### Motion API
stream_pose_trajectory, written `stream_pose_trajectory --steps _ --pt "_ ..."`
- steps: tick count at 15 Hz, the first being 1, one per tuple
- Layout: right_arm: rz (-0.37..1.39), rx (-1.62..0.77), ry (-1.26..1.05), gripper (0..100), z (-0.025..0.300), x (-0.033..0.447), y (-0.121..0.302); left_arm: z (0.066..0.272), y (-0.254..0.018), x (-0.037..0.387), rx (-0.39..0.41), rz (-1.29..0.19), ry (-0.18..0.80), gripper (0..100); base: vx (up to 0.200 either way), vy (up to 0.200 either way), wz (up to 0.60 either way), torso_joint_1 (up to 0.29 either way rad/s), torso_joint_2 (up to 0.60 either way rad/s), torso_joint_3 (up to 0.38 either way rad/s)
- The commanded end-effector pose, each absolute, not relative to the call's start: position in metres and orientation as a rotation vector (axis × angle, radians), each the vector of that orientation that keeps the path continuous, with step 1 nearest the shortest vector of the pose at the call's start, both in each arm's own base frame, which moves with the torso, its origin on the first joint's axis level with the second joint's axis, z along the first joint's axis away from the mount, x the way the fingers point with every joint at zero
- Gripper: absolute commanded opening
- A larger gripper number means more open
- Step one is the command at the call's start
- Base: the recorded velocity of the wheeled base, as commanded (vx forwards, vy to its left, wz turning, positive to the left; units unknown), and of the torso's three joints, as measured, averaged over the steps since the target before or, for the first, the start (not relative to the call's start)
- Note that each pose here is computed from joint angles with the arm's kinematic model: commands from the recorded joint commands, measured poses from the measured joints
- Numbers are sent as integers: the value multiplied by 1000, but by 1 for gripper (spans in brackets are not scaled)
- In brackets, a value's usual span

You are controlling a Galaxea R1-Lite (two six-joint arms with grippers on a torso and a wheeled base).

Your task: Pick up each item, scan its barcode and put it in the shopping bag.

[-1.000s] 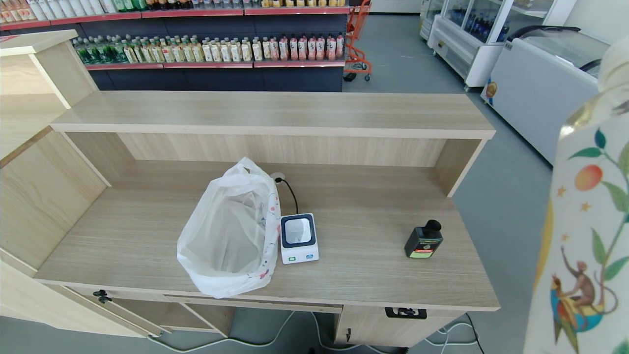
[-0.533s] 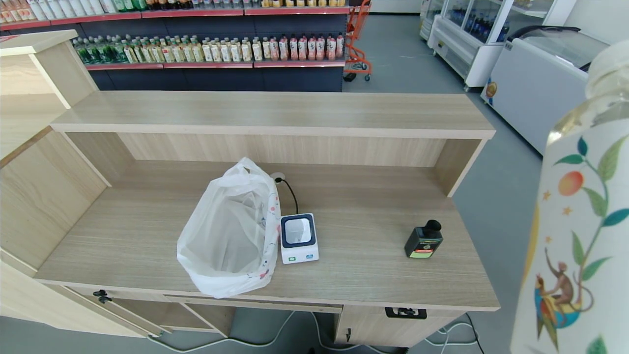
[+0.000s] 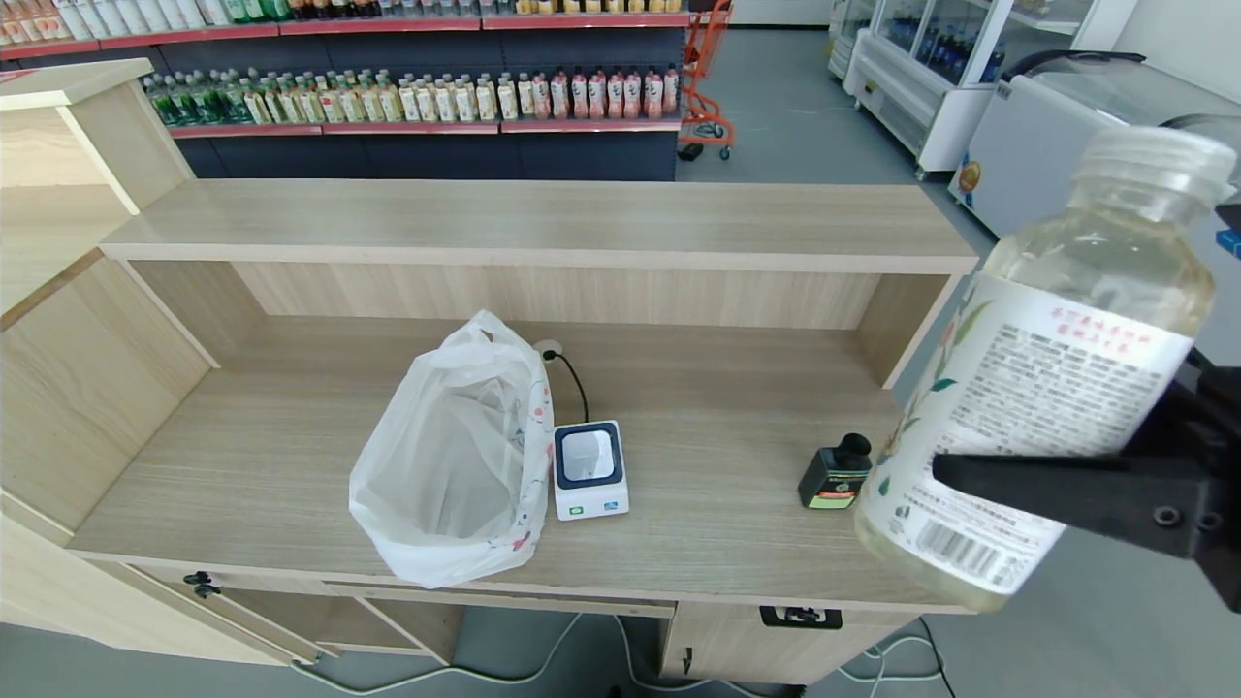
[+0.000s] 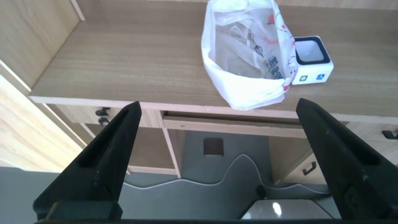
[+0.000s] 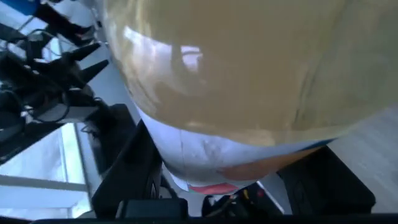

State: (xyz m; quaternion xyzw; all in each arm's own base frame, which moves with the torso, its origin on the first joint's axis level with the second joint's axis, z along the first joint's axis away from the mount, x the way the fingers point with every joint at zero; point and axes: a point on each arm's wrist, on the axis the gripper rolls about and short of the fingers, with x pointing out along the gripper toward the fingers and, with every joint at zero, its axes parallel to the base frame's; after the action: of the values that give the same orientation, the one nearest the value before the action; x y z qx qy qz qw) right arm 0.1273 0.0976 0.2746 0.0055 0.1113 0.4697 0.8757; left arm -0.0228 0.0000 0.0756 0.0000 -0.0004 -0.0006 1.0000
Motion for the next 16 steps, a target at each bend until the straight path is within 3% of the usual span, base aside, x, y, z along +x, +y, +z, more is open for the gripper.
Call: stream_pose_trajectory --steps 1,3,8,16 --pt "787 -90 178 0 266 145 102 76 0 -23 0 -2 0 100 0 0 0 0 0 0" --pt "570 -268 141 0 256 151 98 76 0 -23 0 -2 0 100 0 0 0 0 0 0" --pt "360 -588 104 0 205 171 67 76 0 -23 0 -2 0 100 0 0 0 0 0 0" --pt "346 -686 69 0 199 186 71 76 0 -23 -2 -2 0 100 0 0 0 0 0 0"
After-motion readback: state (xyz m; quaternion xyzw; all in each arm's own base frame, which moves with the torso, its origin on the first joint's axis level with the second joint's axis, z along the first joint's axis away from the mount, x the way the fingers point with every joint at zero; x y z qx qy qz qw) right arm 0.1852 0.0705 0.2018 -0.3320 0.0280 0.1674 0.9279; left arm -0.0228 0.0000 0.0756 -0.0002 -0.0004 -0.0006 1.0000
